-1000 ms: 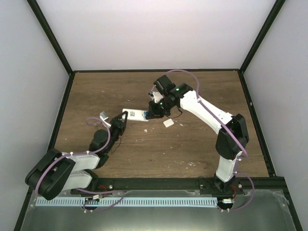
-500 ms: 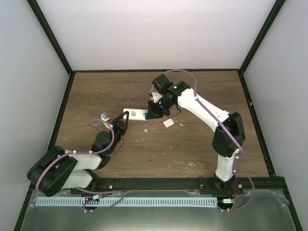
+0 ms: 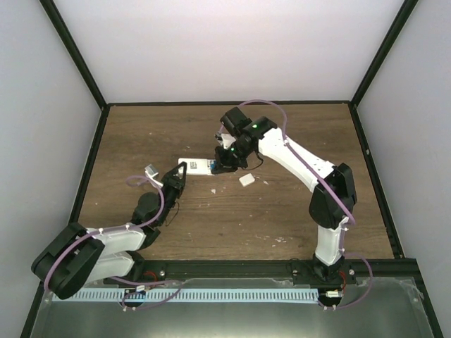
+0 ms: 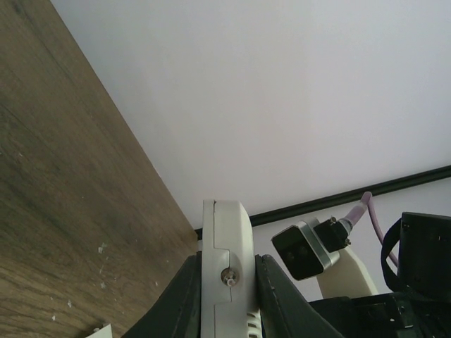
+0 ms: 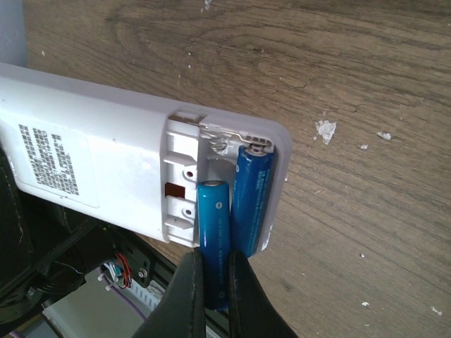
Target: Load the batteries into the remote control
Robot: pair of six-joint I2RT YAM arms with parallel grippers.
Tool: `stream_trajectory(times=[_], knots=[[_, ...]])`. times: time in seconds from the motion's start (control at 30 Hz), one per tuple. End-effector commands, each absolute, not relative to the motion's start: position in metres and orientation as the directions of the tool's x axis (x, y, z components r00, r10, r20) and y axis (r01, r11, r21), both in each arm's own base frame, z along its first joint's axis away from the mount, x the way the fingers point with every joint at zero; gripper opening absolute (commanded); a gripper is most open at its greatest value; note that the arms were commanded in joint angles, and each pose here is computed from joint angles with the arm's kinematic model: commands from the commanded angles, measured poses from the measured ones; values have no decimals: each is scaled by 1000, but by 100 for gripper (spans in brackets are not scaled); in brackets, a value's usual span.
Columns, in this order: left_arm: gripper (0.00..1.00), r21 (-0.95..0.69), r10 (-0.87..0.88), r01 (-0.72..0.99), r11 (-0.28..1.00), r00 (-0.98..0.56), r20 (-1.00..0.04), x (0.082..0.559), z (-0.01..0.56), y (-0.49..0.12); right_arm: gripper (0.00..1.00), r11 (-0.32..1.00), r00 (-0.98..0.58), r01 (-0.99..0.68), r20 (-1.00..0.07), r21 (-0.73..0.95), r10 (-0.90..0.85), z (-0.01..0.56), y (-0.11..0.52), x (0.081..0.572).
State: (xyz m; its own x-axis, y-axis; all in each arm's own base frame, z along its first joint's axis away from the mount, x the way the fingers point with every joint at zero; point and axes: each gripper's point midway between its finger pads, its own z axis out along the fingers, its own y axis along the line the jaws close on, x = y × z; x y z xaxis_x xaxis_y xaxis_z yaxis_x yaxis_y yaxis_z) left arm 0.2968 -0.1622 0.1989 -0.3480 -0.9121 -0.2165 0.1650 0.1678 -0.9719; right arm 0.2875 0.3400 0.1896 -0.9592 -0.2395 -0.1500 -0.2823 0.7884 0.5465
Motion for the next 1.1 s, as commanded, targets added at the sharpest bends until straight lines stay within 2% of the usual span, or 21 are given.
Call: stream_trajectory(times=[0.0,0.2,0.53,0.83,1.07], knots=[[0,-966,-920,225,130,-335,-202,295,217,-162,1,819,-966,-257,-139,513,-216,188,337,294],[0,-964,-918,226,138,-335,-210,294,217,-161,1,813,-967,-255,-131,523,-220,189,343,297],[0,-963,-916,227,143,-339,-216,293,217,-162,9,791,-964,-264,-140,552,-225,194,351,299],[0,-966,-917,221,134,-341,-205,293,218,-162,12,774,-959,-282,-178,567,-219,202,356,304],[0,-976,-921,197,98,-353,-163,294,215,-162,13,761,-942,-326,-263,561,-210,222,359,316]])
